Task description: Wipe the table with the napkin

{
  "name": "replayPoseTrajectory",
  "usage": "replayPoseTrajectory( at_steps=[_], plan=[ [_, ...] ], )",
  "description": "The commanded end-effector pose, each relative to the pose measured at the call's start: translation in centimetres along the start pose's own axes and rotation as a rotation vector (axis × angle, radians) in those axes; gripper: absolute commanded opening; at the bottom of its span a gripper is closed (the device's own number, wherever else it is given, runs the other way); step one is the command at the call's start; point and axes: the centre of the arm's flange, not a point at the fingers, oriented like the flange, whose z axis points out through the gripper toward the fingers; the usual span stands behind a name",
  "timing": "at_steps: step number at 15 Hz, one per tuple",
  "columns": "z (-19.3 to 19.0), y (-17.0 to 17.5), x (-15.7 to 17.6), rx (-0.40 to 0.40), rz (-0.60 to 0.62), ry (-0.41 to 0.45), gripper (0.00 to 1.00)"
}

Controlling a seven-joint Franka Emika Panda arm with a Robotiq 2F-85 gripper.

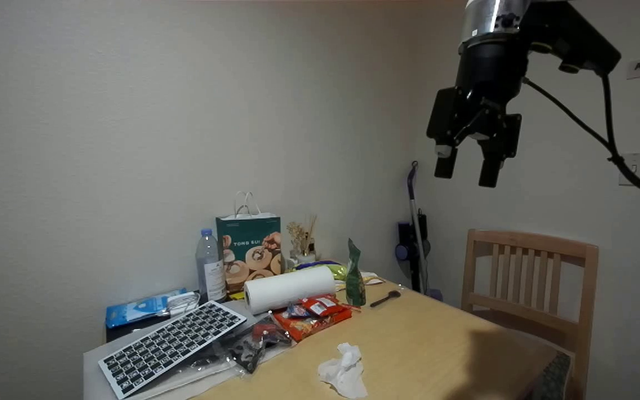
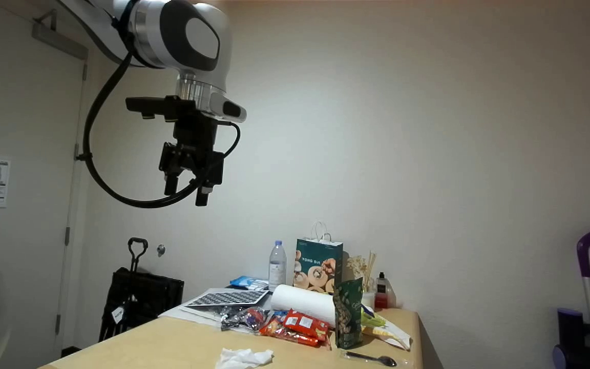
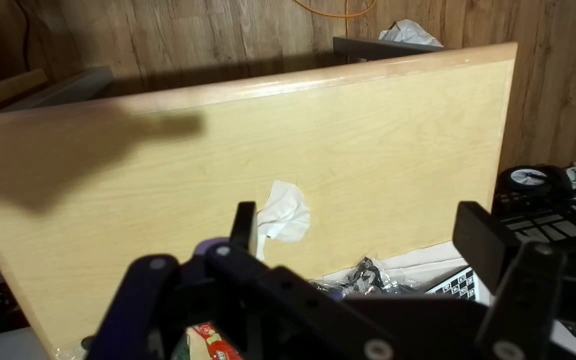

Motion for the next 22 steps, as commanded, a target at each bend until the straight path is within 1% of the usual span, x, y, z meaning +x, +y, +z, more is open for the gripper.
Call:
replayPoseTrajectory(
  at_steps=[1,13,15,17,19,22],
  plan=[
    [0.0,0.0,0.0,0.0,0.0,0.0,1.0],
    [0.0,0.0,0.0,0.0,0.0,0.0,1.0],
    [1.0,-0.6,1.1,-0.01,-0.002,0.004,1.0],
    [2.6,-1.2,2.7,-0.041,-0.011,0.003,1.0],
    [4.5,-1.7,4.0,-0.066,-0.022,-0.015,1.0],
    [7.4,-2.1,5.3,-0.123,-0.016,-0.059,1.0]
  ],
)
